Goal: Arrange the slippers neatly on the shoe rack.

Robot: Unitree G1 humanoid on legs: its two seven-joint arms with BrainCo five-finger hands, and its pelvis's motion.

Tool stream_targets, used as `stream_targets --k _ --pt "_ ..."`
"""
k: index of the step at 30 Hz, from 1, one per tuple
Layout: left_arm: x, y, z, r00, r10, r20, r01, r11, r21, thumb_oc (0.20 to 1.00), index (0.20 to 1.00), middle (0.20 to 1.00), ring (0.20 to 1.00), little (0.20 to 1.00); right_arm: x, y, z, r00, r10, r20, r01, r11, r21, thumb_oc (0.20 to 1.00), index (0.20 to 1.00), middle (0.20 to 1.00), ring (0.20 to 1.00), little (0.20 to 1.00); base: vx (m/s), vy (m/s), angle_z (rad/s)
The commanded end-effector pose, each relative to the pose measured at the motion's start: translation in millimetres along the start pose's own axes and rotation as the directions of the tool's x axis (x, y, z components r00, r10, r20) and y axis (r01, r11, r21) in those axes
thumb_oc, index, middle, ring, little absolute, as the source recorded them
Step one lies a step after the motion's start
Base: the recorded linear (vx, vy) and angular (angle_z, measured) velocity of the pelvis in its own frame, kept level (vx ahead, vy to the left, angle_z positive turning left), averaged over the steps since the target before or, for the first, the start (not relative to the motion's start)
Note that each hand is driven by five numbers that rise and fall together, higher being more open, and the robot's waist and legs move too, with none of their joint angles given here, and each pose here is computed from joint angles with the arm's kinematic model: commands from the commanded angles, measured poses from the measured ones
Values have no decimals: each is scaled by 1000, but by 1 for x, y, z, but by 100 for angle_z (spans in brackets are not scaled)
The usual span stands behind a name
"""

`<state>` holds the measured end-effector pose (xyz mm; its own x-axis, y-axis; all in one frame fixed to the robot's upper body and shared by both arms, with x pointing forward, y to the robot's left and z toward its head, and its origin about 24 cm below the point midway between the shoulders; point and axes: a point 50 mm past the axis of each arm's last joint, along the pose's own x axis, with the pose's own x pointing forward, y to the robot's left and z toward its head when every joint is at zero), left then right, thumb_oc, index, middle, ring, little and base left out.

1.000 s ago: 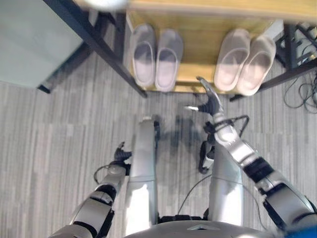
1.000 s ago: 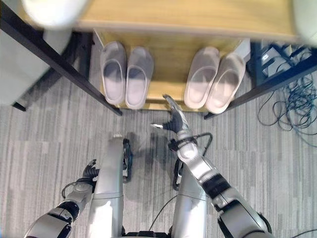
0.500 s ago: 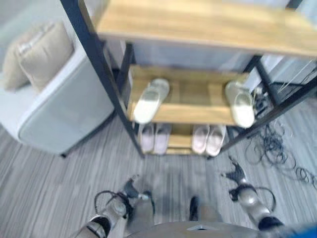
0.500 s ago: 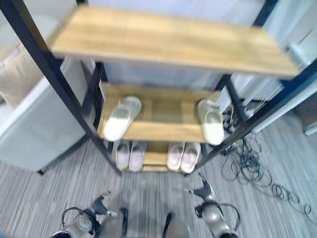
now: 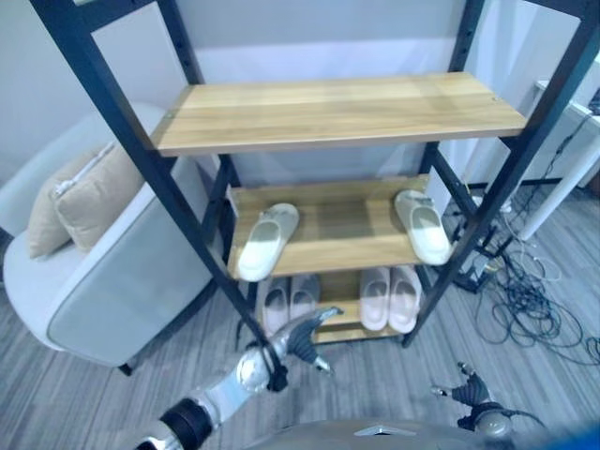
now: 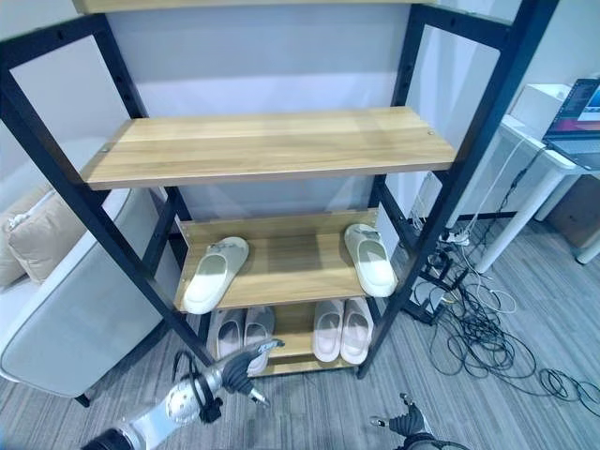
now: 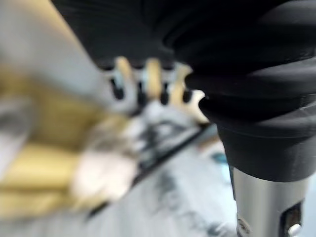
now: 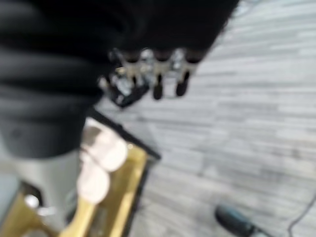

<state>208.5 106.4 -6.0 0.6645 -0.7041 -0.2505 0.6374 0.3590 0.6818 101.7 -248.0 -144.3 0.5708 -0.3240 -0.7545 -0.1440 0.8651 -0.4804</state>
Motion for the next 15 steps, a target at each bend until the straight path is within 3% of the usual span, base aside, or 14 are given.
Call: stream_targets --k 1,4,6,15 --pt "13 26 17 987 117 111 -122 992 44 1000 1000 1000 1000 1000 7 -7 21 998 -20 66 20 1000 -3 1000 1000 1000 1000 1000 -14 -51 -7" --pt "17 32 18 982 152 116 -160 985 59 1000 1000 1000 1000 1000 7 -7 21 998 -15 69 16 1000 -10 1000 1000 1000 1000 1000 -10 -38 -16" --pt "38 70 31 936 304 177 -333 928 168 1000 1000 1000 1000 1000 7 -12 21 996 -26 83 29 999 -43 1000 1000 1000 1000 1000 -47 -42 -17" --pt "70 124 34 877 451 166 -479 784 395 1000 1000 1000 1000 1000 4 -25 9 996 -45 73 52 994 -95 1000 1000 1000 1000 1000 40 -22 -11"
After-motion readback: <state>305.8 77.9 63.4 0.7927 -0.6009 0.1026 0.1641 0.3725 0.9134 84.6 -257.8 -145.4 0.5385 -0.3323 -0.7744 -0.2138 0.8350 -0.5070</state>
